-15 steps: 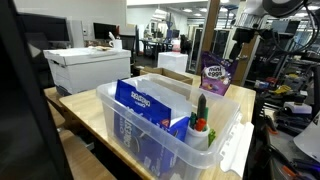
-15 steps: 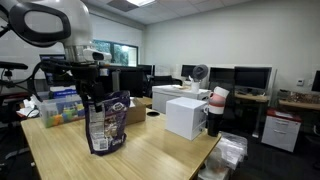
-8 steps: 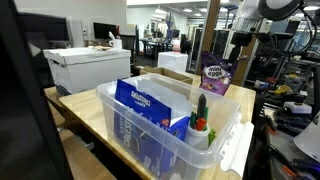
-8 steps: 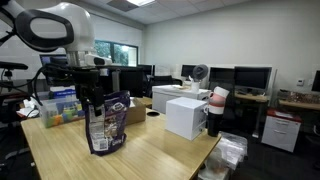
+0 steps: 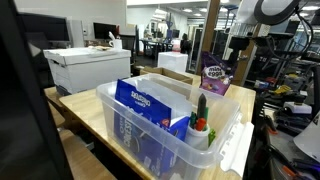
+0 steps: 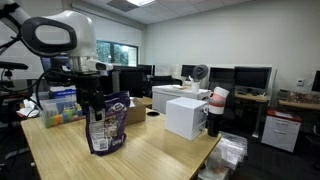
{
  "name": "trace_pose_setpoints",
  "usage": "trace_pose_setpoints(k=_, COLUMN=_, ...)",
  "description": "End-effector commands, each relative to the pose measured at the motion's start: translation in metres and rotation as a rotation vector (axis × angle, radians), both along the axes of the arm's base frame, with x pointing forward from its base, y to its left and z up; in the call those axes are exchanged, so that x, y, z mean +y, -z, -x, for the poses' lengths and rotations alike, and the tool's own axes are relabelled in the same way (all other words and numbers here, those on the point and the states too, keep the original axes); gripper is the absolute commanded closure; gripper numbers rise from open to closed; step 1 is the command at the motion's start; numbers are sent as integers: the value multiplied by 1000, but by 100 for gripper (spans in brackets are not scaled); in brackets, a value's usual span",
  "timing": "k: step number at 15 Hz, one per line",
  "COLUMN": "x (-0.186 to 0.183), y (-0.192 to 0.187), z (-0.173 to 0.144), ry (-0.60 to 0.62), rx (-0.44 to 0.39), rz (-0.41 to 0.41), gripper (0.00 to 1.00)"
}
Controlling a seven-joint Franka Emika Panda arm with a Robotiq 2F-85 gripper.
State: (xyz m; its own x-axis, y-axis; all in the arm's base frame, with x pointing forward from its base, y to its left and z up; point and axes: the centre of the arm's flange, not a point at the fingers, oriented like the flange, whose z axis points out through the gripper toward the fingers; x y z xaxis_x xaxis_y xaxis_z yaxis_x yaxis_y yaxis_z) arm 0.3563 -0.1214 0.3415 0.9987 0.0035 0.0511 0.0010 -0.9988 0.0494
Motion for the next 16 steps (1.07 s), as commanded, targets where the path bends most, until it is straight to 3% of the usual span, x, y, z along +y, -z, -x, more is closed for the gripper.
trace_pose_setpoints(k=1, x=-5, y=10, z=-3, ry=-16, rx=0, rz=33, gripper=0)
trace_pose_setpoints(k=6, x=-6, y=15, z=-4, ry=-16, rx=-4, rz=65, gripper=1)
trace_pose_setpoints(k=11, x=-6, y=21, z=-5, ry=-20, rx=6, rz=67, gripper=18)
trace_pose_setpoints(k=13, x=-5, y=23, z=-5, ry=-17, rx=14, rz=60, gripper=15)
trace_pose_setpoints(k=15, x=-5, y=24, z=-5, ry=-15, rx=20, rz=58, gripper=28)
trace_pose_setpoints(k=16, x=-4, y=24, z=-5, ry=-15, rx=22, rz=58, gripper=40)
